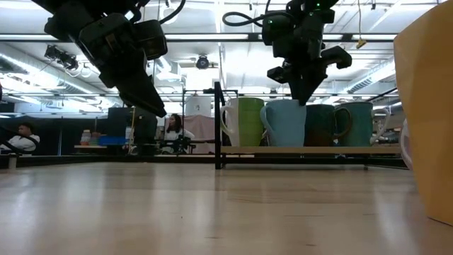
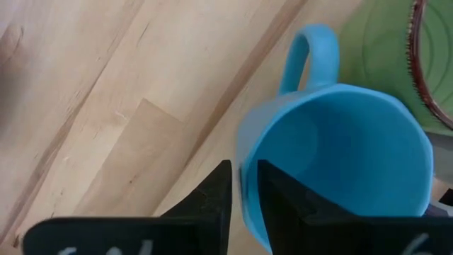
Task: Place coffee mugs
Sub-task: Put the blue mug on the shelf
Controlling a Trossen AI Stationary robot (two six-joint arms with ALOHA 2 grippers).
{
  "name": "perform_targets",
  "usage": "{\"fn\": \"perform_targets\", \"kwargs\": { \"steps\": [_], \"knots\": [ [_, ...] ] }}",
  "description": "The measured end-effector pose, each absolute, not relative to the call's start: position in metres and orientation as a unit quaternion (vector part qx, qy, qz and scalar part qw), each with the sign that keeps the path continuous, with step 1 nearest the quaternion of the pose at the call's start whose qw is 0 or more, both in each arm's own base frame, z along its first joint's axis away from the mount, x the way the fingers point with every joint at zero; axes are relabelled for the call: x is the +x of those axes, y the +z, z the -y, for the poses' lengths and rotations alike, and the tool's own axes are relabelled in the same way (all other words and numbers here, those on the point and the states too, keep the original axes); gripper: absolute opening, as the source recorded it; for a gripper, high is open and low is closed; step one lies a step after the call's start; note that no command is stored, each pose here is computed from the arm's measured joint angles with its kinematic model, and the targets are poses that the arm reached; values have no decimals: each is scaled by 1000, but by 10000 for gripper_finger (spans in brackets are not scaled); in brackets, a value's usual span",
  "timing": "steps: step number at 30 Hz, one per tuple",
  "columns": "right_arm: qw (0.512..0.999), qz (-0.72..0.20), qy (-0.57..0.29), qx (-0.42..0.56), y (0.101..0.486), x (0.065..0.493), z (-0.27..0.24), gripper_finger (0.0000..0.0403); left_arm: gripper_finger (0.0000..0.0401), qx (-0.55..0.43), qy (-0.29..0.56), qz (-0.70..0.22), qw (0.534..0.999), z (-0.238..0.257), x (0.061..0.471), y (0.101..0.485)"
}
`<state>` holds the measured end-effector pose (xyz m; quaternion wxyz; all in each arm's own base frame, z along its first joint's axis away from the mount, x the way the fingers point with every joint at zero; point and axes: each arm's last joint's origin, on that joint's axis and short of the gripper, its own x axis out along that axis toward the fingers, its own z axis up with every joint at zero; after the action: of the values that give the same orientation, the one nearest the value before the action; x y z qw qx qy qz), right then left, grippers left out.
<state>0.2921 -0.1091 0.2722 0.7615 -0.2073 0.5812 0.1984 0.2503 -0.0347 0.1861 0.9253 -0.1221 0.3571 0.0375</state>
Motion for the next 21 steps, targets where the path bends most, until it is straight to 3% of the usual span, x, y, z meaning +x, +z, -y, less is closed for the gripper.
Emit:
{"fn": "perform_targets", "kwargs": {
  "steps": [12,21],
  "knots": [
    [762,-581,198,-207,272,292,109,134,151,-122,38,-357,925,35,250,186],
    [762,-581,198,-207,272,292,109,138,151,-122,38,-357,925,35,250,186]
  ]
}}
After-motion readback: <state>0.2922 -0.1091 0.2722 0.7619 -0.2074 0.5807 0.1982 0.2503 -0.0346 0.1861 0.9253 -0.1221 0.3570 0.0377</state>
